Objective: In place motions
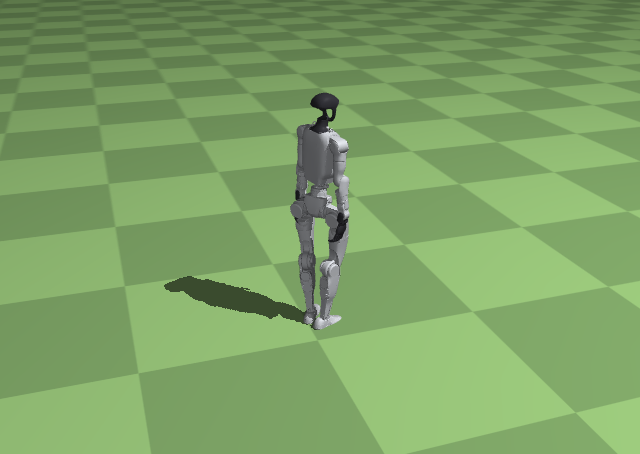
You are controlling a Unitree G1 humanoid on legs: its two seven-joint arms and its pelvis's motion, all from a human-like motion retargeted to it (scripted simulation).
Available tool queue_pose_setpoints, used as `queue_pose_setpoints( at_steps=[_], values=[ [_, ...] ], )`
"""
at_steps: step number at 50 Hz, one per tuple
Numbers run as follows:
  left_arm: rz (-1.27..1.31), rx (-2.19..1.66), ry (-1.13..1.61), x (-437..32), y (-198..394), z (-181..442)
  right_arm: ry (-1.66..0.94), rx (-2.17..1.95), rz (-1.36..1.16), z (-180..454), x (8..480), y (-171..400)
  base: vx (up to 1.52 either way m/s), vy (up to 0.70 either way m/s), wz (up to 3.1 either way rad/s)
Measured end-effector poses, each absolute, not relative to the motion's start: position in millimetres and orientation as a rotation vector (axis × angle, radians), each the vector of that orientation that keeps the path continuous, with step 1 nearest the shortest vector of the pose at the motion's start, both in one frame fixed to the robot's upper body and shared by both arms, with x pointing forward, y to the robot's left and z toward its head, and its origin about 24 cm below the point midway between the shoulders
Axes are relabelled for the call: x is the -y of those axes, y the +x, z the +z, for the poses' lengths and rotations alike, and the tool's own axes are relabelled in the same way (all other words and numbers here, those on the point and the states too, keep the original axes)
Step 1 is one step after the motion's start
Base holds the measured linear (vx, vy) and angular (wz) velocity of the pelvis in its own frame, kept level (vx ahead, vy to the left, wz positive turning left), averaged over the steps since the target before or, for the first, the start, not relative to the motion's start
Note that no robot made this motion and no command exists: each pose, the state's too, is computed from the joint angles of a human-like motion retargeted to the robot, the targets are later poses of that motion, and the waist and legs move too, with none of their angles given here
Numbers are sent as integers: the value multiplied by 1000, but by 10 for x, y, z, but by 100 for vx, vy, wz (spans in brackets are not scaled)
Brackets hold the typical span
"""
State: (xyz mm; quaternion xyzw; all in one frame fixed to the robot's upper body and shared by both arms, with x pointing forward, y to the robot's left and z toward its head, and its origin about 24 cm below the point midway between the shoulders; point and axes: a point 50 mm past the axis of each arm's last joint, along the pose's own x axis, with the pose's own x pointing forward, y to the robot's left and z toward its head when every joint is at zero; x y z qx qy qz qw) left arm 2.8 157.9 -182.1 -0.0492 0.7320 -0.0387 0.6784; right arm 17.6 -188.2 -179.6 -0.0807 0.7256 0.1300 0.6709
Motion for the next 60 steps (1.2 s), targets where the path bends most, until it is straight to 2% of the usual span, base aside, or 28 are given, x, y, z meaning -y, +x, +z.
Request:
queue_pose_setpoints(
  at_steps=[15,60],
  values=[
    [-57,-1717,-139,-1590,-180,-1806,-154,-1594,303,-1796,1825,296,0,0,0],
    [-75,-1681,-110,-1624,-140,-1815,-148,-1632,281,-1792,1894,183,0,0,2]
  ],
)
